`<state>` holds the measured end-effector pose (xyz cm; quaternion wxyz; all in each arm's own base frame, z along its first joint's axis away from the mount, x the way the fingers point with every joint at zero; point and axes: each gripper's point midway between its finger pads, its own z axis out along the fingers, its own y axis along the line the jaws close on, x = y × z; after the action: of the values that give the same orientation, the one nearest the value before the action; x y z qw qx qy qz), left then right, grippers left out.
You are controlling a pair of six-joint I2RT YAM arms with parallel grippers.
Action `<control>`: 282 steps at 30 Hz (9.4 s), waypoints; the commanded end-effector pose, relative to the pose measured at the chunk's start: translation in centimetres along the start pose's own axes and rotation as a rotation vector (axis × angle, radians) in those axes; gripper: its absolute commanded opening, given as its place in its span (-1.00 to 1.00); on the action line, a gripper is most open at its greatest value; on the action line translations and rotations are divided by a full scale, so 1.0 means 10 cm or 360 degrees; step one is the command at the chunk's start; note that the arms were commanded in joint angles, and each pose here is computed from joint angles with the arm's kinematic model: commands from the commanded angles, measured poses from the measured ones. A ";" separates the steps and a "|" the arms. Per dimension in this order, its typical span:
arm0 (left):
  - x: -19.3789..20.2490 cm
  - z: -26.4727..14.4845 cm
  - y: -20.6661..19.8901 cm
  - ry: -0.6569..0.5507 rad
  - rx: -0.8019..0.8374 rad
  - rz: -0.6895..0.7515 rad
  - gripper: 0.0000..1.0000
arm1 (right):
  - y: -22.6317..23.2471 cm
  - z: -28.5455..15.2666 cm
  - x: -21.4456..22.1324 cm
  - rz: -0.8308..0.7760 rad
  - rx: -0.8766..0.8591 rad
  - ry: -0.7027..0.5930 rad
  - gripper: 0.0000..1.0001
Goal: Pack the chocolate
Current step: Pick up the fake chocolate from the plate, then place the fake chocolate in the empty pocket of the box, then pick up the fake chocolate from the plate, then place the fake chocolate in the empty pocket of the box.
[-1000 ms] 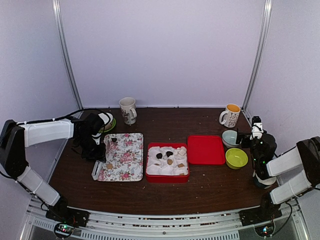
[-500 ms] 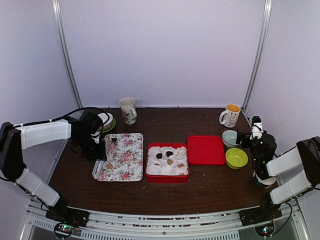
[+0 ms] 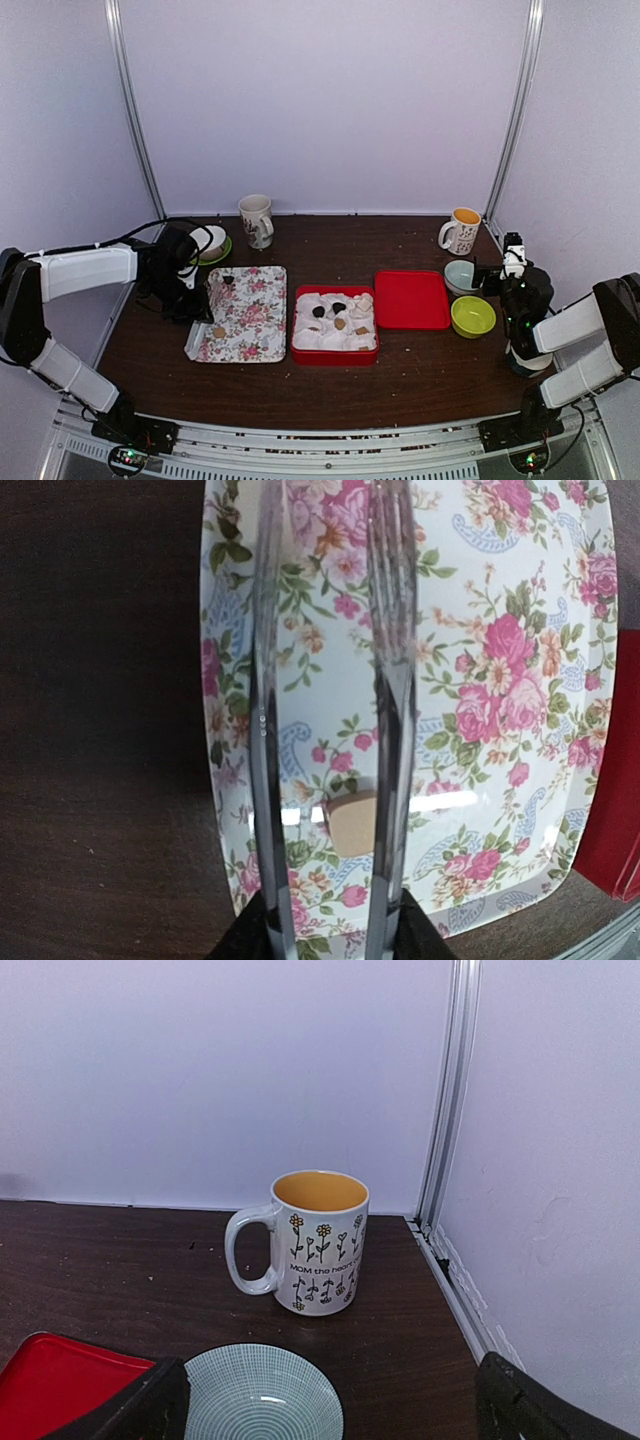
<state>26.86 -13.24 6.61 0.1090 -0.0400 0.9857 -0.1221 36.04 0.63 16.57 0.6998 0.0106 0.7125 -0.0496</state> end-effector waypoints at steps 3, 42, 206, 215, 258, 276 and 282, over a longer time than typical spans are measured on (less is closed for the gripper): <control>-0.16 0.05 -0.07 -0.0055 0.0050 0.0007 -0.28 | -0.01 0.04 -0.10 0.0016 0.0000 -0.0041 1.00; -0.13 0.09 -0.08 0.0025 0.0090 0.0015 -0.31 | -0.01 0.04 -0.10 0.0016 0.0000 -0.0040 1.00; -0.11 -0.44 -0.46 -0.0105 0.0106 0.0240 -0.21 | -0.01 0.04 -0.10 0.0018 -0.0004 -0.0040 1.00; -0.37 -0.26 -0.31 -0.0131 0.0087 0.0161 -0.09 | -0.01 0.04 -0.10 0.0018 -0.0005 -0.0040 1.00; -0.35 -0.26 -0.44 0.0006 0.0239 0.0285 -0.55 | -0.01 0.04 -0.10 0.0018 -0.0003 -0.0040 1.00; 0.67 -0.64 -1.52 0.0206 0.0543 0.1057 -0.61 | -0.01 0.04 -0.11 0.0017 -0.0003 -0.0041 1.00; 0.90 -0.58 -1.61 0.0314 0.0587 0.1140 -0.61 | -0.01 0.04 -0.10 0.0018 -0.0003 -0.0039 1.00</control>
<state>18.40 -27.17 13.32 0.0567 0.3093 0.9206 -0.2314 36.04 0.69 16.56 0.6998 0.0095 0.7126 -0.0483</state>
